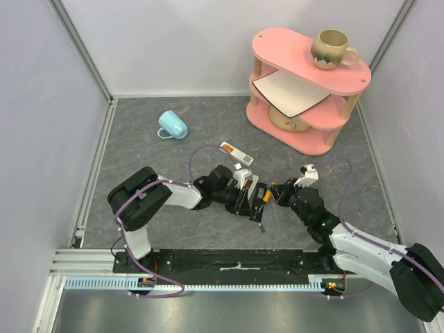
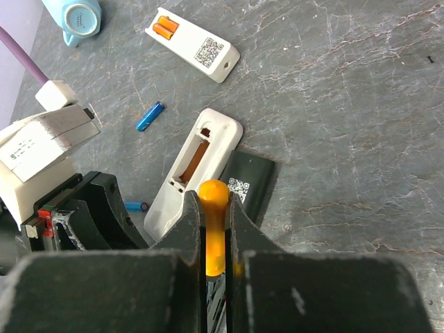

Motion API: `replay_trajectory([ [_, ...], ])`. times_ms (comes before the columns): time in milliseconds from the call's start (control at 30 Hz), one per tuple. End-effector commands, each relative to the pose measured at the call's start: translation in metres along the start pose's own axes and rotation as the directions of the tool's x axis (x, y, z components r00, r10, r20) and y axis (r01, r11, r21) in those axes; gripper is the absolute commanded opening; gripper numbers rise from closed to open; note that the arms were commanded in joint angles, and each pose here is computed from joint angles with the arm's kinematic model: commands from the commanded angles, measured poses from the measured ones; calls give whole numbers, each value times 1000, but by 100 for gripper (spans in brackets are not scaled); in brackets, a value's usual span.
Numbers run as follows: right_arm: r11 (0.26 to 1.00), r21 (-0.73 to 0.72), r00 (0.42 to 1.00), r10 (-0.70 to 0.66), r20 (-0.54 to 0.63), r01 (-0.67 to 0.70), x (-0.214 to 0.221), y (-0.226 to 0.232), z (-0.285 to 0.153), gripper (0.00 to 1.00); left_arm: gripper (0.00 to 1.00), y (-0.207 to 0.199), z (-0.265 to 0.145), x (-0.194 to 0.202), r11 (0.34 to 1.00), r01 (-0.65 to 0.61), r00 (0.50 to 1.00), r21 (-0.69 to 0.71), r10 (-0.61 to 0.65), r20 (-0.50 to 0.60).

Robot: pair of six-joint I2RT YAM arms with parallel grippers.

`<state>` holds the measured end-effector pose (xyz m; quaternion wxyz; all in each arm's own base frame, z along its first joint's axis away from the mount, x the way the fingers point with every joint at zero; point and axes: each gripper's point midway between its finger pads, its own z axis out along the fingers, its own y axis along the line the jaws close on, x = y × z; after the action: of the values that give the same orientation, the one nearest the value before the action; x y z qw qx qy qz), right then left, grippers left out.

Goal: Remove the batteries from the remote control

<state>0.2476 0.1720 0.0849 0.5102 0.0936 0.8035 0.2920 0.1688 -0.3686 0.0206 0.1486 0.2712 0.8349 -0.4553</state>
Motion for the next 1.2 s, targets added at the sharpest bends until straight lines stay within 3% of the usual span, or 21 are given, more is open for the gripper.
replay_trajectory([
  [0,1000,-20,999,-3,42,3,-18,13,-1,0,29,5,2,-2,1000,9,1000,-21,-8,11],
  [267,998,46,997,-49,62,46,-24,1,-4,0,29,-7,6,-7,999,12,1000,32,-13,10],
  [567,999,20,995,-42,90,40,-37,11,-10,0,29,-25,24,-12,996,-1,1000,86,1,-8],
  [1000,1000,-1,997,-15,77,15,-27,8,-11,0,29,-16,24,-7,999,4,1000,44,-4,-18],
  [1067,1000,-10,996,-14,88,15,-30,10,-13,0,31,-14,22,-6,1000,5,1000,27,-4,-17],
  [1167,998,-45,994,-34,108,39,-37,17,-17,0,43,-11,18,-7,1000,-4,1000,1,4,-10],
])
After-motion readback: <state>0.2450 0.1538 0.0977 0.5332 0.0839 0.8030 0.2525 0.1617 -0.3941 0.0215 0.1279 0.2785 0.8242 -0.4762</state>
